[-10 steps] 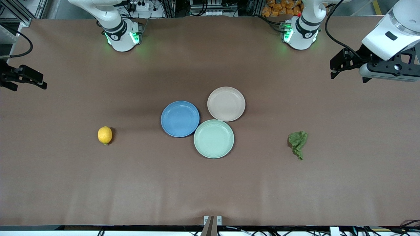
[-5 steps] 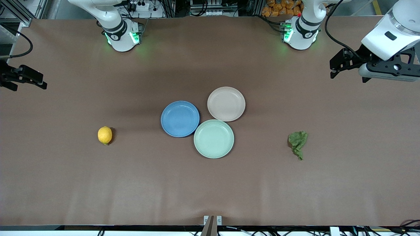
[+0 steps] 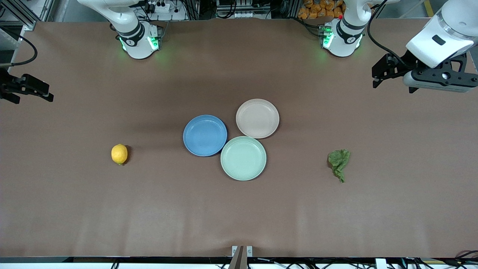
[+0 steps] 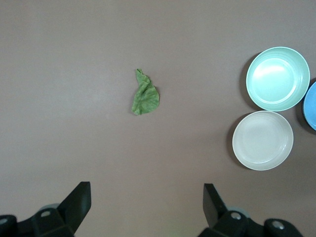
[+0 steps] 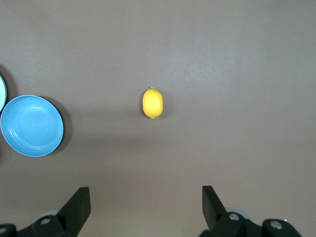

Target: Place lemon and lettuce in plates

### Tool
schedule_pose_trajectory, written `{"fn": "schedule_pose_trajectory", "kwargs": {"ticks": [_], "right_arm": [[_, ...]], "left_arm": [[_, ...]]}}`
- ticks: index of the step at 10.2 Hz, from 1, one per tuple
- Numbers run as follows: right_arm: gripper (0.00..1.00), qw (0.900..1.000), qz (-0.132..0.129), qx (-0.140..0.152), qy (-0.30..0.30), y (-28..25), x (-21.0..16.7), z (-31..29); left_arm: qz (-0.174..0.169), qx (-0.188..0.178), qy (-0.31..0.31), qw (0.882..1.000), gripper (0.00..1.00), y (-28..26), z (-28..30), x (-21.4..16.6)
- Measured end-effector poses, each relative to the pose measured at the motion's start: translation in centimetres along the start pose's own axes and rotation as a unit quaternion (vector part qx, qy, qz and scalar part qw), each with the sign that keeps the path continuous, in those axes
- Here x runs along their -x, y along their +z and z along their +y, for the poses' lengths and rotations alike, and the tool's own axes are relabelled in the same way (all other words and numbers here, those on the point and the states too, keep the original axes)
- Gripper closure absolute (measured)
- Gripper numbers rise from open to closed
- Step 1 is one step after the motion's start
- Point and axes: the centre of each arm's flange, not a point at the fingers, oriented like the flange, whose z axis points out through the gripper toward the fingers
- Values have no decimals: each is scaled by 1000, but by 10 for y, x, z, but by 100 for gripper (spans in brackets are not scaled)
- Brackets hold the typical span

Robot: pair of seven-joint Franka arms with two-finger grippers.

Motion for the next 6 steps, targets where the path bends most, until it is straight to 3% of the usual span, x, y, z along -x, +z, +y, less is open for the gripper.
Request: {"fn": "schedule_pose_trajectory", "kwargs": {"ticks": [6], "right_arm": [[0, 1000, 0, 0, 0, 0, 0, 0]], "left_arm": [[0, 0, 2, 1000, 0, 0, 3, 0]]}}
